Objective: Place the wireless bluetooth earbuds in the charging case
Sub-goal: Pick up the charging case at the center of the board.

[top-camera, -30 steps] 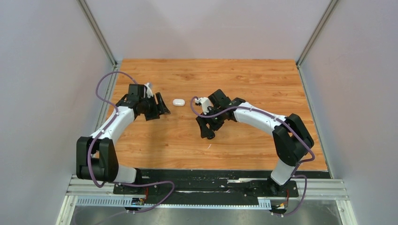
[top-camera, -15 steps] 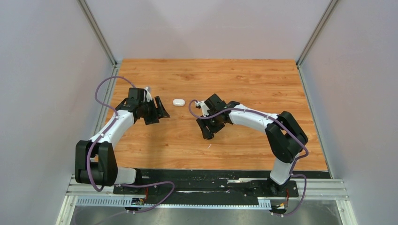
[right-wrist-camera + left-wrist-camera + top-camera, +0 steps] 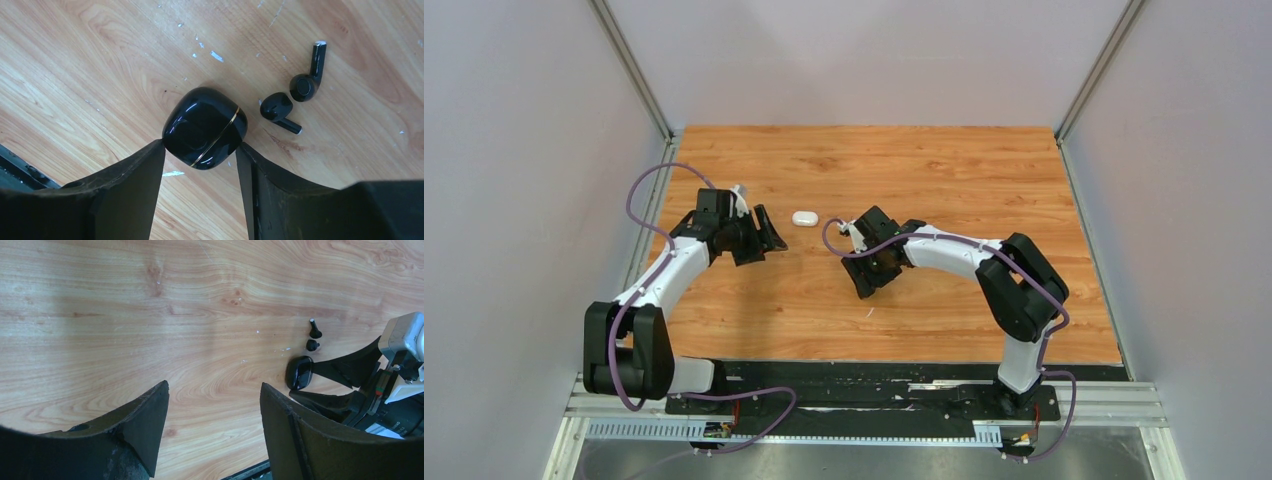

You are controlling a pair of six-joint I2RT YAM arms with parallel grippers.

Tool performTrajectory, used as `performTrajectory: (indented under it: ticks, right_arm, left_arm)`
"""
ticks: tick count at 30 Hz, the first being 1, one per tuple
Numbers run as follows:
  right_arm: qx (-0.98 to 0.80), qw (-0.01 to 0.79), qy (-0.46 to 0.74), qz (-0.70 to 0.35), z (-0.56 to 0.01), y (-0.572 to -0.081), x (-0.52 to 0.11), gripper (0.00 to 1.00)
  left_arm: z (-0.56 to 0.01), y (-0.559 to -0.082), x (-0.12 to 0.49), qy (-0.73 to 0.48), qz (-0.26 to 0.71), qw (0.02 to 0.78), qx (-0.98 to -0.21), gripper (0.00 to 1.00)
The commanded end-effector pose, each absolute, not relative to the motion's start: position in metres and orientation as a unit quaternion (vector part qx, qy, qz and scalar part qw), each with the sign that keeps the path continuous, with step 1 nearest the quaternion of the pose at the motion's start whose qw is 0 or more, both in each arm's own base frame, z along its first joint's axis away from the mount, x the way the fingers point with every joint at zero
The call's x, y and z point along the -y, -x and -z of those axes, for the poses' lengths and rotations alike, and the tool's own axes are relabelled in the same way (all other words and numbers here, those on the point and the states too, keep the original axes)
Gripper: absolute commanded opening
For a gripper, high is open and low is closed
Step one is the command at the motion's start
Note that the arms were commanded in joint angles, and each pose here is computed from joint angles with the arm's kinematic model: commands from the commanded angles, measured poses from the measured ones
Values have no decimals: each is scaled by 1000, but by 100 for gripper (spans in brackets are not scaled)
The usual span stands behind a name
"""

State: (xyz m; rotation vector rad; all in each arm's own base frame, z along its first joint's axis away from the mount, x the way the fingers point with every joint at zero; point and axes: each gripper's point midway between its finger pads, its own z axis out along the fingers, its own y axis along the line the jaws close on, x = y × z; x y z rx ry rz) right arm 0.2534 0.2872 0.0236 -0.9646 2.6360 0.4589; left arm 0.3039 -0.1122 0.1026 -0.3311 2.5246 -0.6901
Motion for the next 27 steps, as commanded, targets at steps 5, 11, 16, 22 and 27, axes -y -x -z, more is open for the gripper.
performTrajectory:
  ticks: [5,11,16,22,27]
  right_arm:
    - [-936,168,283,-124,-14,-268,-289,63]
    - [-944,164,260,-123,-14,-270,-293,63]
    - [-950,157,250,-102,-5,-271,-287,56]
    - [-951,141,261,-86,2,-253,-267,47]
    - [-939,157,296,-81,4,-249,-254,48]
  left_arm:
    - [-114,-308,119,118,278,271,-914,74]
    - [-112,-306,120,116,282,267,-914,74]
    - [-110,-306,122,116,285,262,-915,74]
    - [-109,-306,125,111,293,256,-915,74]
    - [-107,-308,130,103,305,249,-913,74]
